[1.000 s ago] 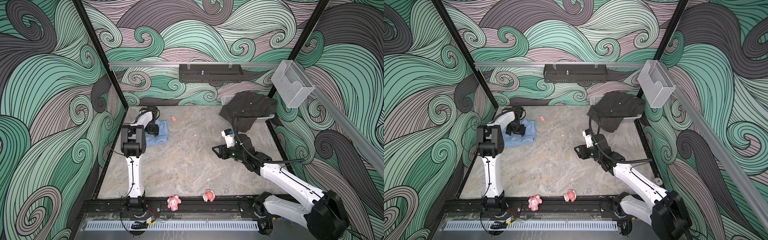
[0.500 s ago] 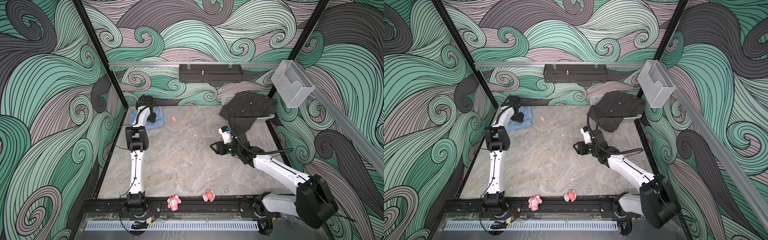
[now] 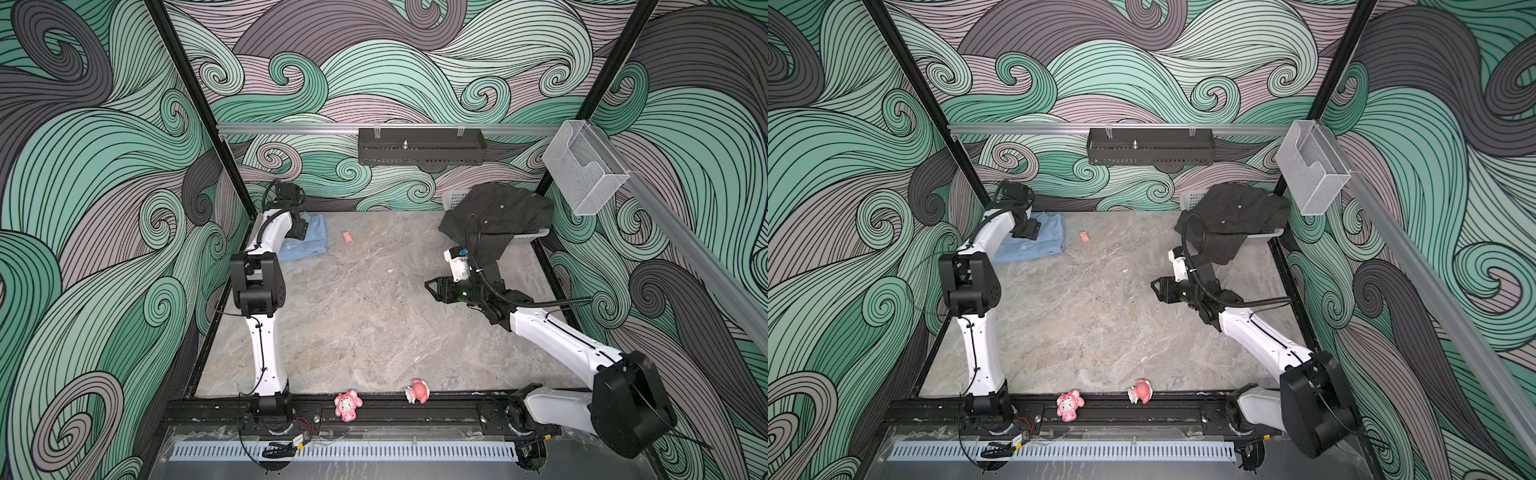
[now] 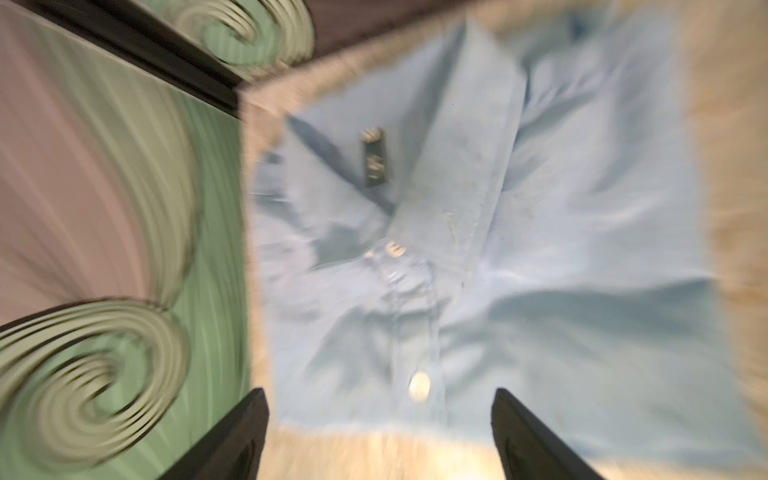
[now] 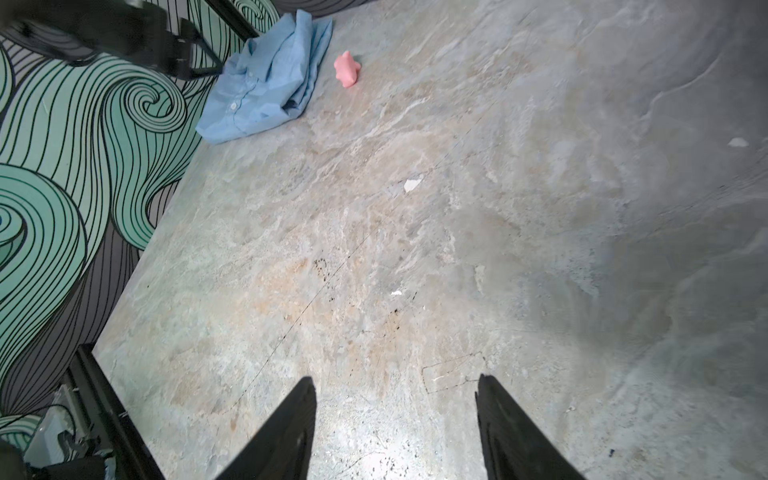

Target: Fold and stack the long sleeve shirts

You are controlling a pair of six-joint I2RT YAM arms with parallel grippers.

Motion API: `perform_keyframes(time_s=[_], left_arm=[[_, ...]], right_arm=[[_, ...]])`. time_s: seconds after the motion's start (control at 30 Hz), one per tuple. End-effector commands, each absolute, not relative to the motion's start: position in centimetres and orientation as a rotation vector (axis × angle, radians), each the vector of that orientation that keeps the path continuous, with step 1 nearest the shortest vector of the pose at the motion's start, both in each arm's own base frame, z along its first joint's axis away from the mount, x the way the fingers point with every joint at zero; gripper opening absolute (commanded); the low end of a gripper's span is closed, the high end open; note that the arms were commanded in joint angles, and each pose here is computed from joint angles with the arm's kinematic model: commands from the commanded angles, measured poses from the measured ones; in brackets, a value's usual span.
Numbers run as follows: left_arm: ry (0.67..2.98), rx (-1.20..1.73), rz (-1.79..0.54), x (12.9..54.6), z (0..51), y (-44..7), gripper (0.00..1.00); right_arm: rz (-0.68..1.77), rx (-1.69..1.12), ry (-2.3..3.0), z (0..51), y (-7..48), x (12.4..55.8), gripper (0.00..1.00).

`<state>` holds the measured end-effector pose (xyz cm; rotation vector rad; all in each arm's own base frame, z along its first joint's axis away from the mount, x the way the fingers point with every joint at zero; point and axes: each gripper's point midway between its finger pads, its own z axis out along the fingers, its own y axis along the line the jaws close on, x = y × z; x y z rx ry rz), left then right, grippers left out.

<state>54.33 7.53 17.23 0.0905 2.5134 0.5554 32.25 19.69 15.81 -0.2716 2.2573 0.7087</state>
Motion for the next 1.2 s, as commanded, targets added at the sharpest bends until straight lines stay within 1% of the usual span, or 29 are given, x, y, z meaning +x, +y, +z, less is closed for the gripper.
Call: perform_keyframes(time_s=[0.0, 0.07, 0.17, 0.23, 0.33, 0.47, 0.63, 0.8, 0.87, 0.97, 1.1, 1.17], left_arm=[[2.258, -0.053, 0.51, 52.2, 26.7, 6.5, 0.95], [2.18, -0.106, 0.449, 49.5, 28.7, 6.2, 0.99], [2.054, -0.163, 0.347, 45.7, 30.5, 5.4, 0.99], [1.987, -0.19, 0.289, 43.1, 31.0, 5.0, 0.99], [1.959, -0.244, 0.225, 40.6, 29.3, 4.7, 0.99], [1.973, -0.364, 0.123, 38.7, 25.9, 4.4, 0.99], [1.963, -0.491, 0.034, 37.2, 23.4, 4.2, 0.99], [1.991, -0.631, 0.025, 35.4, 20.0, 4.9, 0.99], [1.995, -0.662, 0.022, 34.7, 18.5, 5.0, 0.99], [1.983, -0.702, 0.045, 33.7, 16.1, 5.5, 0.98], [1.924, -0.709, 0.088, 33.1, 14.6, 6.3, 0.98], [1.895, -0.729, 0.145, 33.1, 14.5, 7.2, 0.98]], right_arm=[[0.59, -0.231, 2.167, 18.3, 17.8, 34.1, 0.67], [0.516, -0.192, 2.138, 18.4, 16.3, 34.7, 0.68], [0.396, -0.125, 2.098, 18.1, 13.6, 35.3, 0.73], [0.32, -0.074, 2.08, 17.8, 11.7, 35.5, 0.75], [0.214, -0.002, 2.054, 17.2, 9.0, 35.7, 0.77], [0.106, 0.063, 2.01, 16.8, 6.3, 35.3, 0.8], [0.03, 0.041, 1.952, 17.3, 4.9, 34.2, 0.82], [-0.07, 0.01, 1.887, 17.6, 3.4, 33.2, 0.86], [-0.107, 0.014, 1.865, 17.5, 2.8, 32.9, 0.9], [-0.152, 0.03, 1.835, 16.9, 1.9, 32.9, 0.92], [-0.179, 0.066, 1.824, 15.3, 1.0, 33.9, 0.94], [-0.2, 0.073, 1.837, 13.9, 0.7, 34.9, 0.96]])
